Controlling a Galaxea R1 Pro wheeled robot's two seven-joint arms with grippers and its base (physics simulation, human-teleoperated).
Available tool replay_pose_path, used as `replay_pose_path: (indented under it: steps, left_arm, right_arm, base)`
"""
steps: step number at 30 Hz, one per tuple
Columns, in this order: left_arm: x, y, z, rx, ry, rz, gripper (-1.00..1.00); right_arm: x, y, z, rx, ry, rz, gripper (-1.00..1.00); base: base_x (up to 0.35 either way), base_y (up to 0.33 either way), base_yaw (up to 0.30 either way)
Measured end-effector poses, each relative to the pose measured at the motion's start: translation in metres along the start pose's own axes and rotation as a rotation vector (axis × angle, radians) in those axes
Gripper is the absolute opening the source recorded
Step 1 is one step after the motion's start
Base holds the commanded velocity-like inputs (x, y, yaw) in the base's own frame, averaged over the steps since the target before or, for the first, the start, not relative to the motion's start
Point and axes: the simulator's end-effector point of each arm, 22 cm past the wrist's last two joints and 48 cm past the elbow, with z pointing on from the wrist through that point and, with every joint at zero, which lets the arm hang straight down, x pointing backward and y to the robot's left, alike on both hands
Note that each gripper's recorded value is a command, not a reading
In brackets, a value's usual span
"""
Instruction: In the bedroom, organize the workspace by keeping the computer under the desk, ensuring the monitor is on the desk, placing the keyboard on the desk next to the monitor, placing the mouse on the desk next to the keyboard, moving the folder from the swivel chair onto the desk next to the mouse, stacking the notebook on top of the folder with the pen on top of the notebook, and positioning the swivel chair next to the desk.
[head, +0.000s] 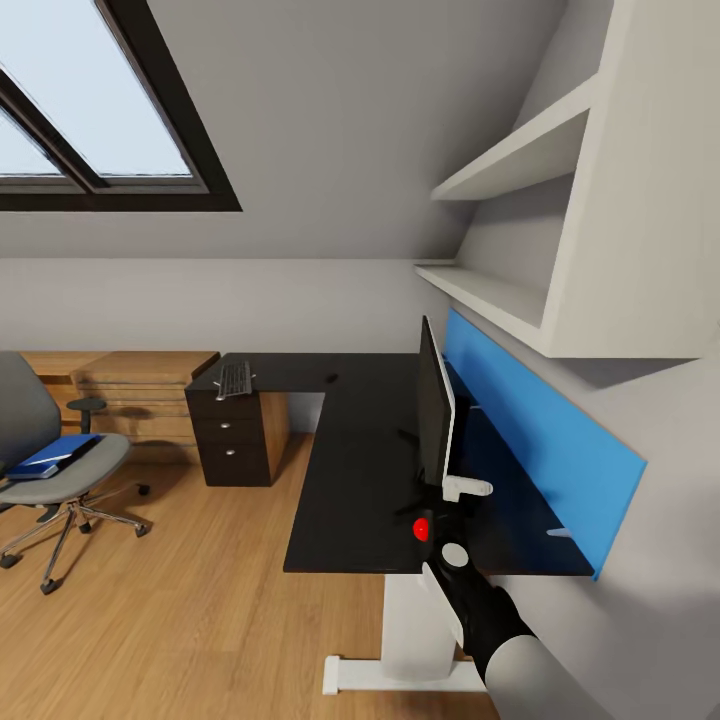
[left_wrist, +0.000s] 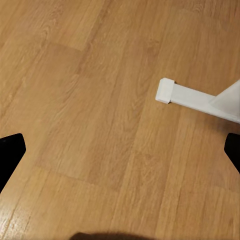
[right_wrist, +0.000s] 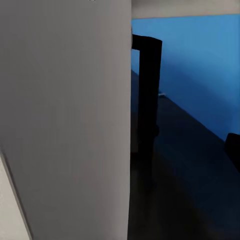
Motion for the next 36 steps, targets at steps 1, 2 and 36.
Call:
replay_pose_path:
  steps: [1, 2, 36]
  left_arm:
    - [0.0, 0.0, 0.0, 0.0, 0.0, 0.0, 1.0]
    - [0.0, 0.0, 0.0, 0.0, 0.0, 0.0, 1.0]
    - [0.0, 0.0006, 0.0, -0.002, 0.0, -0.001, 1.0]
  right_arm:
    - [0.0, 0.0, 0.0, 0.0, 0.0, 0.0, 1.0]
    - [0.0, 0.0, 0.0, 0.0, 0.0, -0.001, 1.0]
    - [0.0054, 0.0007, -0.001, -0.002, 0.011, -0.005, 1.0]
  base:
    - [0.0, 0.0, 0.0]
    - [0.0, 0.0, 0.0]
    - [-0.021, 0.015, 0.0]
